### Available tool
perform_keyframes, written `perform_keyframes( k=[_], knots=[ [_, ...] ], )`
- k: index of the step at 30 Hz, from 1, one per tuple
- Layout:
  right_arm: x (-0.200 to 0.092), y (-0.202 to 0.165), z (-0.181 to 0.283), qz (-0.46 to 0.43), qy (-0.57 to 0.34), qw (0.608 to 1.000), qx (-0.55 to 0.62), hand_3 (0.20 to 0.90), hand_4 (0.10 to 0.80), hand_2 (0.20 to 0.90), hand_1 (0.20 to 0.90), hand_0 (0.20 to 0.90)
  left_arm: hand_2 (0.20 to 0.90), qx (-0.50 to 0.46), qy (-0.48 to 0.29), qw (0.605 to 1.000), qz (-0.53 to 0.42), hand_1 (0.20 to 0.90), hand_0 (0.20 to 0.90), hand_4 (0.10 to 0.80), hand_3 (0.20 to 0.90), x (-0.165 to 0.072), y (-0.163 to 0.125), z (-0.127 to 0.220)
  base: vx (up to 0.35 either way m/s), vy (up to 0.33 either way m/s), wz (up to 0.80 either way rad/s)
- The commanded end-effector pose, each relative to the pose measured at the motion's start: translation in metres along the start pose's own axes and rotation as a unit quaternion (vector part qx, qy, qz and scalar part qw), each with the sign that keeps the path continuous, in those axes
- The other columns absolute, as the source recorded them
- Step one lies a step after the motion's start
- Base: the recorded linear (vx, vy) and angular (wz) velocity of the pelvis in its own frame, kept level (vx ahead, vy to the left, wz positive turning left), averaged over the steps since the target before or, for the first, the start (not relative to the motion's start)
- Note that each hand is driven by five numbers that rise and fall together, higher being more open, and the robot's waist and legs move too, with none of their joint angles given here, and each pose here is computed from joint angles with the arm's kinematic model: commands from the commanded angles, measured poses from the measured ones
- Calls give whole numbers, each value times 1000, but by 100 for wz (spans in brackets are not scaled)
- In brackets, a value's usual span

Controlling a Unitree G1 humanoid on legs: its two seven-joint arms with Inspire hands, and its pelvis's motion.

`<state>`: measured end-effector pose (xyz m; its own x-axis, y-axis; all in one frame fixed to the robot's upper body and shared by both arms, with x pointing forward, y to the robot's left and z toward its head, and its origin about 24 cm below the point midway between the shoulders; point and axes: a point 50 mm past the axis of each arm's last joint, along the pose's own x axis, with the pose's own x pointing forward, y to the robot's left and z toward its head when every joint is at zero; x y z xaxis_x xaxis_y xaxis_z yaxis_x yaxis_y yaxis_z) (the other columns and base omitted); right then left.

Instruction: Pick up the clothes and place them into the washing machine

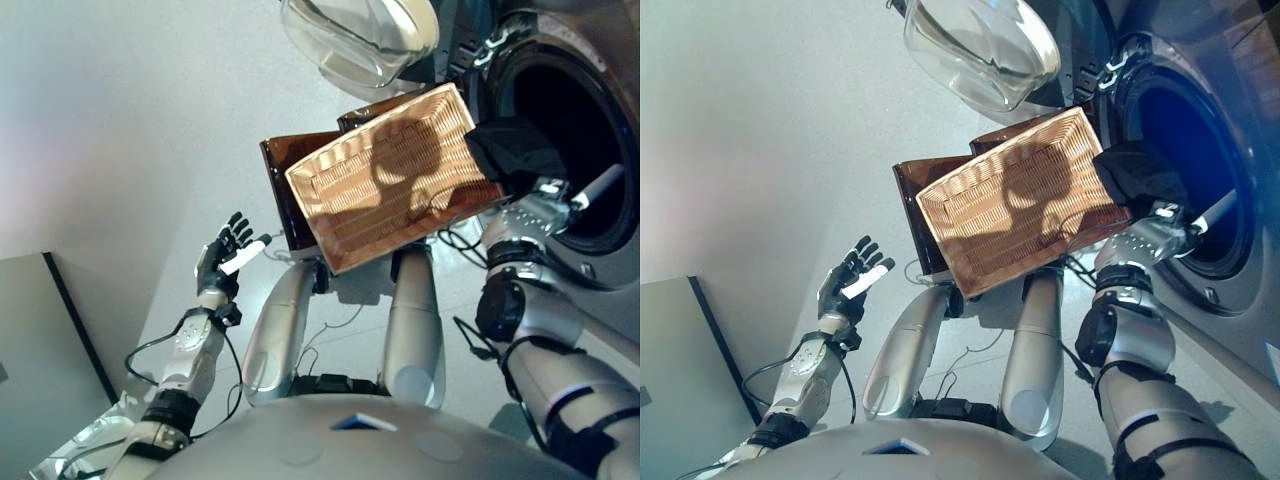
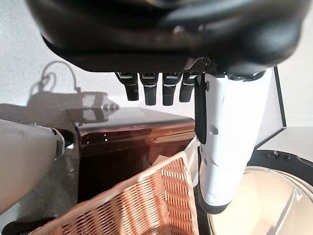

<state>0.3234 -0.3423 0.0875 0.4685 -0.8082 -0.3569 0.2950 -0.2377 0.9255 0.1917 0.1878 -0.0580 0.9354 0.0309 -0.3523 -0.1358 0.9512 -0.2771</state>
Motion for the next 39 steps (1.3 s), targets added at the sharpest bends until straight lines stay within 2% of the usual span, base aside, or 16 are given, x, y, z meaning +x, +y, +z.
perform_keyframes(
  k=[1,8,12,17,23,27,30,33,34,35,39],
  knots=[
    [-1,90,48,133,-113,985,11,200,300,200,200,200,900,21,-78,997,6,900,900,800,900,-5,15,32,-32,-8,8],
    [-15,148,77,191,-169,967,9,200,300,200,200,200,900,14,-86,996,21,900,900,800,900,-6,18,35,-13,-13,7],
    [-23,161,100,201,-215,954,51,200,300,200,200,200,900,17,-94,995,32,900,900,800,900,-7,23,39,0,0,0],
    [-23,161,116,176,-244,951,65,200,300,200,200,200,900,18,-102,993,58,900,900,800,900,-9,32,43,-9,4,4],
    [-24,152,107,171,-237,953,82,200,300,200,200,200,900,9,-112,992,62,900,900,800,900,-11,32,46,-3,26,-4],
    [-18,141,95,155,-219,962,52,200,300,200,200,200,900,14,-118,991,59,900,900,800,900,-11,32,49,-17,30,-5],
    [-3,123,86,106,-197,974,-18,200,300,200,200,200,900,17,-120,991,61,900,900,800,900,-10,33,51,-5,25,-6],
    [-1,120,78,104,-183,976,-51,200,300,200,200,200,900,20,-116,991,61,900,900,800,900,-10,34,49,-9,22,-5],
    [0,120,72,108,-169,977,-76,683,645,683,683,683,900,20,-117,991,59,900,900,800,900,-11,34,49,-10,19,-4],
    [0,120,72,109,-169,977,-77,900,800,900,900,900,900,20,-117,991,59,900,900,800,900,-11,34,49,0,0,0],
    [5,119,71,118,-164,968,-149,900,800,900,900,900,900,27,-118,991,54,900,900,800,900,-14,36,51,-2,8,0]
  ],
)
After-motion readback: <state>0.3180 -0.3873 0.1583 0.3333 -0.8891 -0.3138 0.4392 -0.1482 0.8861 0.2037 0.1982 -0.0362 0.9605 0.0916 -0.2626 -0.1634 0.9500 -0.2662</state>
